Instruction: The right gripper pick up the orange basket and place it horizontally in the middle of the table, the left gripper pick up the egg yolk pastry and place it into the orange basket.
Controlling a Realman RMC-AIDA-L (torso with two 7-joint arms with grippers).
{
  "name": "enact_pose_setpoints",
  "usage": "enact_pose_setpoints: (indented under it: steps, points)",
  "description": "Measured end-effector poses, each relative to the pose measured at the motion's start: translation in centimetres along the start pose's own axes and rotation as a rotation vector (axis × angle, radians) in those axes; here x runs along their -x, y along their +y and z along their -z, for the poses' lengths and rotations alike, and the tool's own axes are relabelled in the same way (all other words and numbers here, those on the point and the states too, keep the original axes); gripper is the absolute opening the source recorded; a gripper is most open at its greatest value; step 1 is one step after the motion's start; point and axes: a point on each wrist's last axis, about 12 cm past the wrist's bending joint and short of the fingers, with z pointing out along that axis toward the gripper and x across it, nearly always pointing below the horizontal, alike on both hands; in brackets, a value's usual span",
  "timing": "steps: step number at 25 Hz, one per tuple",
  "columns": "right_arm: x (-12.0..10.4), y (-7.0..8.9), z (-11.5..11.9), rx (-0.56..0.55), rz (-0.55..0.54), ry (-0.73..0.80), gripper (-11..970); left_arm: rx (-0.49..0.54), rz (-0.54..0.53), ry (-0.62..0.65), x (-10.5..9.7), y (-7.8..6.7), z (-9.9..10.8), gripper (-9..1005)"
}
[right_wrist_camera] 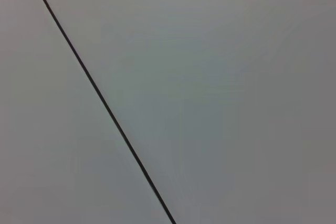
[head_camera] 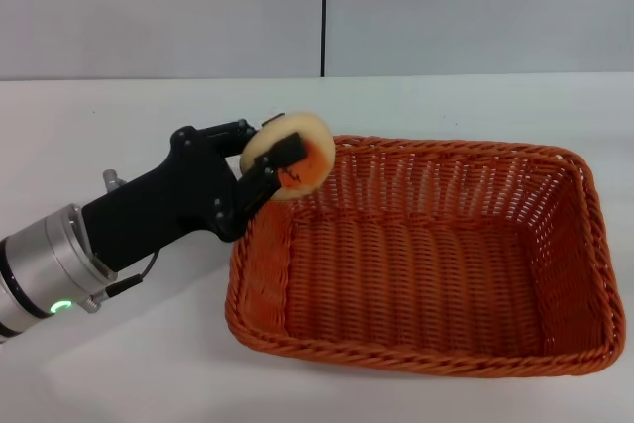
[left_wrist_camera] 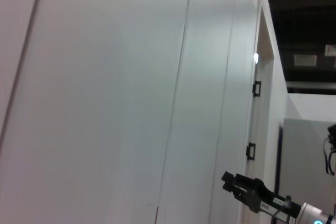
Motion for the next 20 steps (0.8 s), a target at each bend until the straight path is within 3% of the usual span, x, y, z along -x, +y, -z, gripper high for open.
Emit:
enact_pose_setpoints:
  steps: [7, 12, 15, 16, 18, 20]
  points:
    - [-0.2, 0.0, 0.0, -0.008, -0.004, 0.006, 378, 0.013, 0.003, -0.017, 0.0, -0.2, 0.3, 165]
    - [-0.3, 0.0, 0.2, -0.012, -0.007, 0.008, 378, 0.044, -0.003, -0.043, 0.2, -0.1, 0.8, 377]
    - [-0.3, 0.0, 0.4, -0.014, -0.008, 0.007, 378, 0.077, -0.007, -0.063, 0.3, 0.0, 1.3, 558]
    - [-0.3, 0.0, 0.4, -0.014, -0.008, 0.006, 378, 0.207, -0.037, -0.138, 0.7, 0.2, 3.1, 618]
    - [-0.3, -0.1, 0.5, -0.016, -0.008, 0.004, 378, 0.29, -0.062, -0.184, 1.0, 0.3, 4.3, 714]
    - [-0.3, -0.1, 0.5, -0.017, -0.008, 0.004, 378, 0.29, -0.062, -0.184, 1.0, 0.3, 4.3, 811]
